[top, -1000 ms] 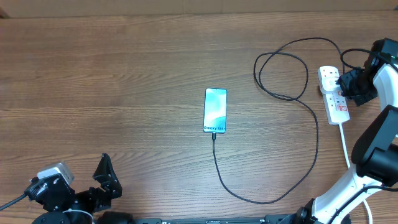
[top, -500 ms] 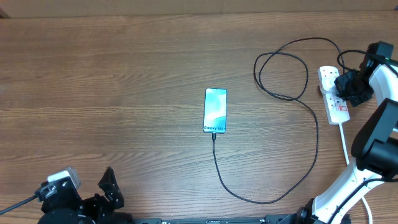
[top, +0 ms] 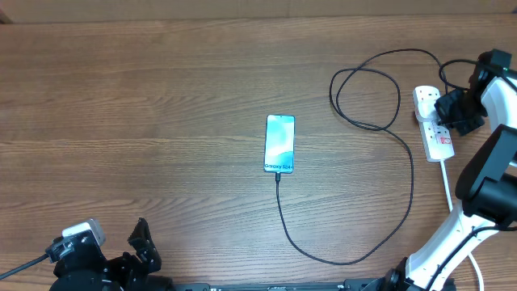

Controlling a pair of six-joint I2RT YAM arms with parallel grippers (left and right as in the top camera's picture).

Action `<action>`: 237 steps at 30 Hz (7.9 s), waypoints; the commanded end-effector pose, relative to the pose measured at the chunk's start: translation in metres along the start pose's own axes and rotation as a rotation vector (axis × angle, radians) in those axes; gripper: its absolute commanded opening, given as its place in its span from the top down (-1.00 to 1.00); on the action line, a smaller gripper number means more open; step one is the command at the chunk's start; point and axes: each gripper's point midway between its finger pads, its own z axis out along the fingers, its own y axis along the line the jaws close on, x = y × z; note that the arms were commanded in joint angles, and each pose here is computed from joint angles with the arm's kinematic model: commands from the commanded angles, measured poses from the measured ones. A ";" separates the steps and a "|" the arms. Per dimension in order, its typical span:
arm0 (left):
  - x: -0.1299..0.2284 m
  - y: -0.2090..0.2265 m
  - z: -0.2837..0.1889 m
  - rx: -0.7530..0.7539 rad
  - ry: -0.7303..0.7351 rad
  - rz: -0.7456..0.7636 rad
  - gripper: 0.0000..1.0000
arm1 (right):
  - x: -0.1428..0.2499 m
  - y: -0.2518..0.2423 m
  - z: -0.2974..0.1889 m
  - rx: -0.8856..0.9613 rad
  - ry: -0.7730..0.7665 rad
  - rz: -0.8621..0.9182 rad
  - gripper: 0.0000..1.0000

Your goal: Plug charger to phone and switch on socket

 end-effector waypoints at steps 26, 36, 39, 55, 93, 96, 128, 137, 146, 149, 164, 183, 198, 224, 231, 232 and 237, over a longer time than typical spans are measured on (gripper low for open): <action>-0.001 0.006 -0.010 0.002 -0.062 -0.034 -0.99 | 0.009 0.025 -0.010 -0.031 0.029 -0.100 0.92; 0.003 0.025 -0.047 -0.010 -0.278 -0.130 -0.99 | -0.017 0.010 -0.201 -0.272 -0.327 -0.040 0.92; 0.003 0.024 -0.047 -0.009 -0.278 -0.129 -0.99 | -0.005 0.005 -0.287 -0.422 -0.492 -0.049 0.92; 0.004 0.026 -0.051 0.000 -0.303 -0.135 -0.99 | 0.171 -0.057 -0.627 -1.138 -1.200 -0.323 0.92; -0.038 -0.057 0.086 0.327 -0.595 0.104 -0.99 | 0.325 -0.140 -0.624 -1.503 -1.177 -0.649 0.92; -0.024 -0.062 0.106 0.359 -0.592 0.144 -0.99 | 0.325 -0.140 -0.624 -1.503 -1.177 -0.649 0.92; 0.031 -0.052 0.160 0.310 -0.483 0.288 -0.99 | 0.401 -0.245 -0.632 -1.604 -1.477 -0.639 0.92; 0.032 -0.052 0.161 0.310 -0.477 0.287 -0.99 | 0.421 -0.271 -0.629 -1.638 -1.533 -0.643 0.92; 0.032 -0.052 0.161 0.309 -0.477 0.287 -0.99 | 0.442 -0.304 -0.621 -1.679 -1.611 -0.662 0.92; 0.032 -0.052 0.161 0.309 -0.477 0.287 -0.99 | 0.442 -0.318 -0.619 -1.706 -1.621 -0.638 0.92; 0.032 -0.052 0.161 0.310 -0.477 0.287 -0.99 | 0.425 -0.397 -0.607 -1.781 -1.772 -0.579 0.92; 0.032 -0.052 0.161 0.310 -0.477 0.287 -0.99 | 0.414 -0.371 -0.612 -1.789 -1.779 -0.577 -1.00; 0.032 -0.052 0.161 0.309 -0.477 0.287 -0.99 | 0.304 -0.181 -0.531 -1.575 -1.588 -0.528 -1.00; 0.032 -0.052 0.161 0.310 -0.476 0.287 -0.99 | 0.240 -0.036 -0.237 -1.217 -1.176 -0.633 -1.00; 0.032 -0.052 0.161 0.310 -0.477 0.287 -0.99 | 0.241 -0.034 -0.197 -1.122 -1.065 -0.660 -0.99; 0.032 -0.052 0.161 0.309 -0.476 0.287 -0.99 | 0.241 -0.035 -0.190 -1.102 -1.042 -0.665 -1.00; 0.032 -0.052 0.161 0.309 -0.477 0.287 -0.99 | 0.234 -0.038 -0.182 -1.053 -1.043 -0.638 -1.00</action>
